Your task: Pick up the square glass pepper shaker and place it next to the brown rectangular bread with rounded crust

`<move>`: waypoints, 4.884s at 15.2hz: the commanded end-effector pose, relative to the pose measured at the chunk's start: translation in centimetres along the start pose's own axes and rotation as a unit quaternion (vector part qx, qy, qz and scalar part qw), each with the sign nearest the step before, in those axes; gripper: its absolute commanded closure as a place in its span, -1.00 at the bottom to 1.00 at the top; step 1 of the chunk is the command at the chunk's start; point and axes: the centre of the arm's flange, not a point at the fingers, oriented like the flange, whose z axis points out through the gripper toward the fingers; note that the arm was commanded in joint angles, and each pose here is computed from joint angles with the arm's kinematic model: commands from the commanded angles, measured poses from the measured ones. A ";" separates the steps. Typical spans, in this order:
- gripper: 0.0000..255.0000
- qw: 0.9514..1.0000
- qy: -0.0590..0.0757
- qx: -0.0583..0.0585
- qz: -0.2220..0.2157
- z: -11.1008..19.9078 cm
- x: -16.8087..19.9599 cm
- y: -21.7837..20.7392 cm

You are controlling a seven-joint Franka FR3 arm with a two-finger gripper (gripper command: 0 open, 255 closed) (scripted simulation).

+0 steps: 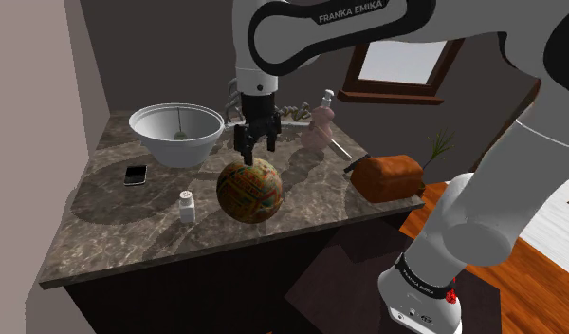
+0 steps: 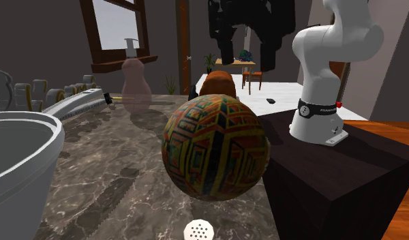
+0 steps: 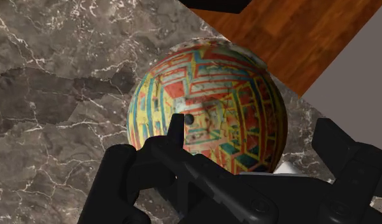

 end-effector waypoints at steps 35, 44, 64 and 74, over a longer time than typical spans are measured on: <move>1.00 1.000 -0.027 0.004 -0.003 12.9 19.1 -11.8; 1.00 1.000 -0.027 0.004 -0.003 12.3 19.0 -11.8; 1.00 1.000 -0.027 0.004 -0.003 2.0 17.2 -11.7; 1.00 1.000 -0.027 0.004 -0.003 -3.2 16.2 -11.6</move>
